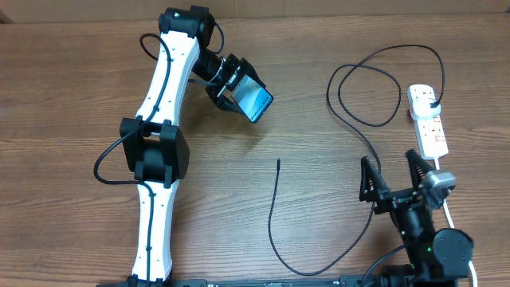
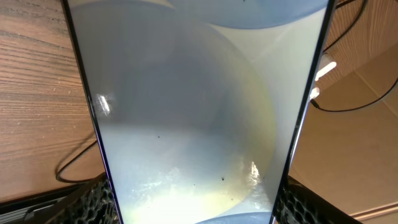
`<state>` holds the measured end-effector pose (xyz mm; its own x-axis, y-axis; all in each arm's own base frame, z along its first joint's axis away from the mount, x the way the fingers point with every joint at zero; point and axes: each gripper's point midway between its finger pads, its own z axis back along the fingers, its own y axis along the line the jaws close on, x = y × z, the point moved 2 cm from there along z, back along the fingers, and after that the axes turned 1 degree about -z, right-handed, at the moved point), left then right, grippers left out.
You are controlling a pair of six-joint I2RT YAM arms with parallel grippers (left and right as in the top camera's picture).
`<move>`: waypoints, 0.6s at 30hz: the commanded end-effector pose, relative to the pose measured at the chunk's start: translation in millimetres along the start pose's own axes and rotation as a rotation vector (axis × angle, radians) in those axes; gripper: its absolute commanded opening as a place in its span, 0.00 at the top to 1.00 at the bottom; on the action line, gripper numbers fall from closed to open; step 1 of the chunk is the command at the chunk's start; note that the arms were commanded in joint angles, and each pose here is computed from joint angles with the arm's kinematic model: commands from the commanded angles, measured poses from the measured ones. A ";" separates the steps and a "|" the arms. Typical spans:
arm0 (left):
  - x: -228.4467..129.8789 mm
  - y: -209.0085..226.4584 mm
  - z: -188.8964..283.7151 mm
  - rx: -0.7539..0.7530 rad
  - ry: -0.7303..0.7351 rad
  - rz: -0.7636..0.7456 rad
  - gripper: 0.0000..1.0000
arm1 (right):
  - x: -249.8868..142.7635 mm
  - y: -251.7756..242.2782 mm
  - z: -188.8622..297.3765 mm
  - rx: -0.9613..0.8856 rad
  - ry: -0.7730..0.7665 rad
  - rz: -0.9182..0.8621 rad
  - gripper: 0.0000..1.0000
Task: Plug charger to phone and switch on socket
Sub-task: 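Swing the right gripper left toward the phone in the left gripper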
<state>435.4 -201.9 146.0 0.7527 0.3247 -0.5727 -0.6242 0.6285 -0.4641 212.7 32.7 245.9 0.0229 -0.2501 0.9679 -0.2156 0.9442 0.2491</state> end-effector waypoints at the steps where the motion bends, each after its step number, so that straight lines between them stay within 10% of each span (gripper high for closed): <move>1: -5.9 -8.0 6.0 -0.021 -0.009 -0.049 0.96 | 21.7 9.9 -9.7 0.024 0.062 -0.024 0.00; 18: 11.5 9.1 7.7 0.089 -0.126 0.059 0.96 | -27.1 80.7 -105.1 0.700 0.691 -0.479 0.00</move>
<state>436.0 -195.5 139.5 0.7502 0.3651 -0.5512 -0.6287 0.6522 -0.4236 304.6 119.6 244.3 0.6262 -0.1920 0.7557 -0.5421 0.5894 0.5990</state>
